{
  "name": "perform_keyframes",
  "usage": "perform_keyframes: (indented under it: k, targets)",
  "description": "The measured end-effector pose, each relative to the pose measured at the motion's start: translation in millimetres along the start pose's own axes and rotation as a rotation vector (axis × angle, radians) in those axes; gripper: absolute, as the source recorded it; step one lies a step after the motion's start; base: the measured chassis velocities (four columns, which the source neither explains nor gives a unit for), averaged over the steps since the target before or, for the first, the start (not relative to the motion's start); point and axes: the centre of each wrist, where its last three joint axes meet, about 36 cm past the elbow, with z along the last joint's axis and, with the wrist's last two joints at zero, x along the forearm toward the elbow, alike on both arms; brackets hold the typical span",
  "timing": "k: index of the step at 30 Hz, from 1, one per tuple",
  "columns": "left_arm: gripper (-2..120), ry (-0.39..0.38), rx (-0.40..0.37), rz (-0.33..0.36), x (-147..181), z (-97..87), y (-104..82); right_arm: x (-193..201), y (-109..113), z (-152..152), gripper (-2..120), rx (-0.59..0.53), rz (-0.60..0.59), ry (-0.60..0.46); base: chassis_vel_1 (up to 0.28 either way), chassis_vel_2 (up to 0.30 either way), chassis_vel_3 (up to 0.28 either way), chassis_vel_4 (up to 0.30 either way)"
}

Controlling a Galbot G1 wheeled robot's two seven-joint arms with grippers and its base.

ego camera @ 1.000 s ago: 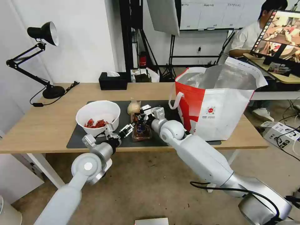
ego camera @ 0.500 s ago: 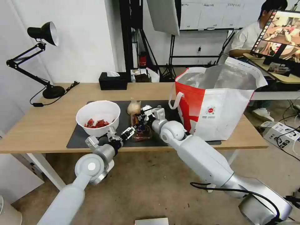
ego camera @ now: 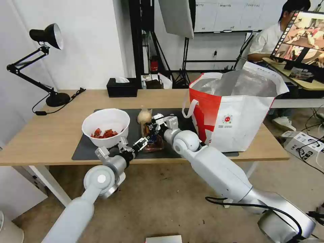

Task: Pick up the trash from the table and place it into the takeout bag.

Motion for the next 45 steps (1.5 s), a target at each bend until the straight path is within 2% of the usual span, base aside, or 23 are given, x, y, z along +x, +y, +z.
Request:
perform_keyframes:
  k: [3, 6, 7, 10, 16, 17, 18, 19, 21, 23, 26, 27, 30, 31, 33, 45]
  targets:
    - [95, 0.000, 0.000, 0.000, -0.1, -0.1, -0.3, 0.0, 0.2, 0.1, 0, -0.001, 0.000, 0.000, 0.000, 0.000, 0.000, 0.000]
    - [80, 0.002, 0.001, -0.002, -0.5, 0.4, -0.9, 0.1, 0.6, 0.6, 0, -0.002, 0.001, 0.000, 0.000, 0.000, 0.000, 0.000]
    - [80, 0.002, 0.001, -0.002, -0.5, 0.4, -0.9, 0.1, 0.6, 0.6, 0, -0.002, 0.001, 0.000, 0.000, 0.000, 0.000, 0.000]
    - [70, 0.007, 0.003, 0.006, -0.6, 2.3, -2.6, 0.5, -0.2, 1.6, 0, -0.002, 0.008, 0.002, 0.000, 0.000, 0.000, 0.000]
    - [59, 0.011, 0.005, 0.009, -0.8, 3.6, -3.2, 0.6, -0.7, 1.9, 0, -0.001, 0.011, 0.003, 0.000, 0.000, 0.000, 0.000]
    - [57, 0.011, 0.003, 0.003, -0.9, 3.8, -3.2, 0.6, -0.8, 1.9, 0, -0.002, 0.010, 0.003, 0.000, 0.000, 0.000, 0.000]
    - [53, 0.006, 0.000, -0.033, -2.2, 3.5, 2.9, 1.2, 2.4, -0.7, 0, -0.005, -0.004, -0.007, 0.000, 0.000, 0.000, 0.000]
    - [53, 0.006, 0.000, -0.033, -2.2, 3.5, 2.9, 1.2, 2.4, -0.7, 0, -0.005, -0.004, -0.007, 0.000, 0.000, 0.000, 0.000]
    - [40, 0.007, -0.002, -0.034, -2.4, 4.3, 2.2, 0.7, 2.8, -0.4, 0, -0.006, -0.005, -0.006, 0.000, 0.000, 0.000, 0.000]
    - [37, 0.008, -0.002, -0.034, -2.4, 4.5, 2.0, 0.5, 3.2, -0.5, 0, -0.006, -0.007, -0.007, 0.000, 0.000, 0.000, 0.000]
    - [22, 0.008, -0.002, -0.033, -2.7, 4.9, 1.7, 0.4, 2.9, -0.5, 0, -0.007, -0.005, -0.007, 0.000, 0.000, 0.000, 0.000]
    - [22, 0.008, -0.002, -0.033, -2.7, 4.9, 1.7, 0.4, 2.9, -0.5, 0, -0.007, -0.005, -0.007, 0.000, 0.000, 0.000, 0.000]
    - [8, 0.007, -0.004, -0.031, -2.4, 4.9, 0.9, 0.3, 2.8, -0.2, 0, -0.008, -0.005, -0.007, 0.000, 0.000, 0.000, 0.000]
    - [8, 0.007, -0.004, -0.031, -2.4, 4.9, 0.9, 0.3, 2.8, -0.2, 0, -0.008, -0.005, -0.007, 0.000, 0.000, 0.000, 0.000]
    - [0, 0.006, -0.005, -0.029, -2.1, 4.9, 0.4, 0.2, 2.5, 0.2, 0, -0.009, -0.004, -0.006, 0.000, 0.000, 0.000, 0.000]
    - [0, -0.002, -0.009, -0.016, 0.9, 2.6, -3.0, 1.9, 1.4, -3.3, 0, -0.018, -0.003, -0.016, 0.000, 0.000, 0.000, 0.000]
